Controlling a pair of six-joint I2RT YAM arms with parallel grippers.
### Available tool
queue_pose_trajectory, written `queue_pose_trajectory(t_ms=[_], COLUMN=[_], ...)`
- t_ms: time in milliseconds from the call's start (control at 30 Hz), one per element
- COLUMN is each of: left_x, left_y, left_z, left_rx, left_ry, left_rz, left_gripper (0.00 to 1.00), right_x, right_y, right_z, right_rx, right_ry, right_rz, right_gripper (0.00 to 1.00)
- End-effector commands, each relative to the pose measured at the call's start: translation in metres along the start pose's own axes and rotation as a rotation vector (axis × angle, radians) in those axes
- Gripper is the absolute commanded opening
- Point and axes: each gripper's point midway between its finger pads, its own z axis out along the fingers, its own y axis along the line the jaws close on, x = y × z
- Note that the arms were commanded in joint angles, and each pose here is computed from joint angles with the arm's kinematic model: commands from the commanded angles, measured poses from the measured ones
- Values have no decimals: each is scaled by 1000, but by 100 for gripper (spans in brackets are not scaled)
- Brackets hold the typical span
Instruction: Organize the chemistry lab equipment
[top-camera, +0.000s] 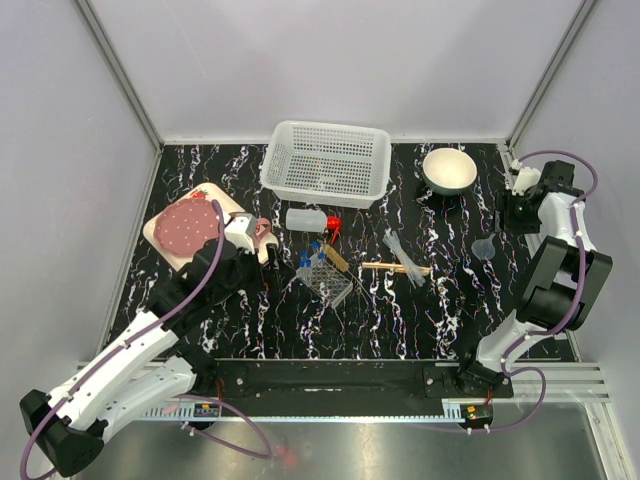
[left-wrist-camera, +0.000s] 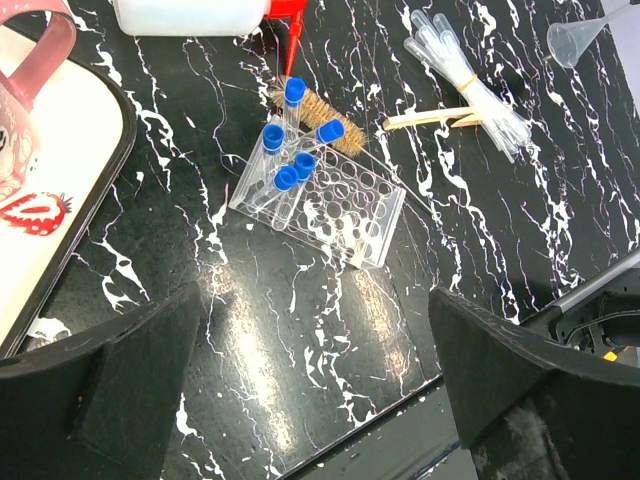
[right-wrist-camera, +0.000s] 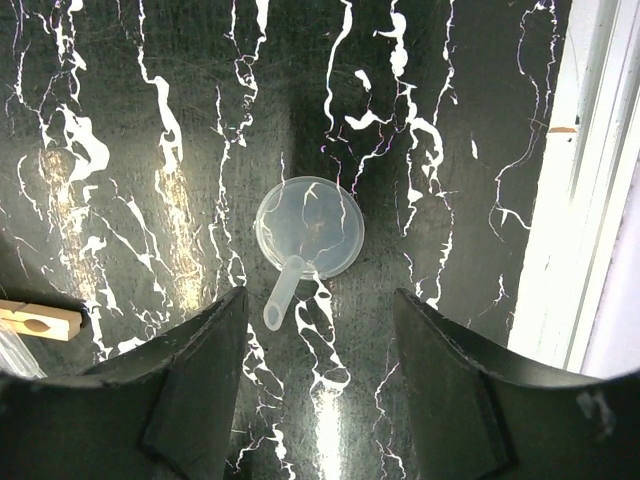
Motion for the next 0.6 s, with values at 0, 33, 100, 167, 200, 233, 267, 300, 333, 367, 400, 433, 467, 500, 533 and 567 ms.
queue_pose_trajectory(t_ms=[0,33,100,167,200,233,267,300,333,367,400,433,467,500,533,567], left_x=[-10,-10,-9,-8,-7,-6,-5,-4,-4,-3,-3,-3,-2,-3,-3,-3], left_y=[-2,-1,-1,0,1,1,1,2,2,4,4,5,5,5,4,4], left_z=[0,0,-1,-1,-1,-2,-2,-2,-2,-2,-2,-2,-3,-2,-3,-3], left_rx=[11,7,7,5,3,2,3,1,-2,-6,-7,-11,-11,-12,-9,-10], left_ry=[-44,-44,-44,-45,-43,-43,-41,-39,-40,-38,-36,-37,-37,-37,-37,-38], left_rz=[5,4,3,-1,-3,-4,-4,-4,-6,-7,-6,-7,-7,-10,-9,-9], left_gripper=[99,99,99,99,99,99,99,99,99,99,99,99,99,99,99,99], right_x=[-17,-17,-19,-21,-21,-21,-21,-20,-21,-20,-20,-21,-22,-22,-21,-22], right_y=[0,1,2,3,3,4,4,4,4,4,3,2,3,3,2,4], right_z=[-6,-6,-5,-3,-2,-1,1,2,4,5,6,7,7,8,10,11], right_rx=[33,29,28,32,32,37,35,37,39,41,49,52,53,57,56,56], right_ry=[-54,-55,-57,-56,-54,-50,-43,-41,-41,-37,-35,-37,-39,-38,-35,-35], right_rz=[-25,-25,-28,-34,-35,-38,-37,-38,-41,-42,-45,-49,-53,-55,-55,-61], right_gripper=[63,61,58,54,50,47,46,44,40,39,38,34,33,31,28,26])
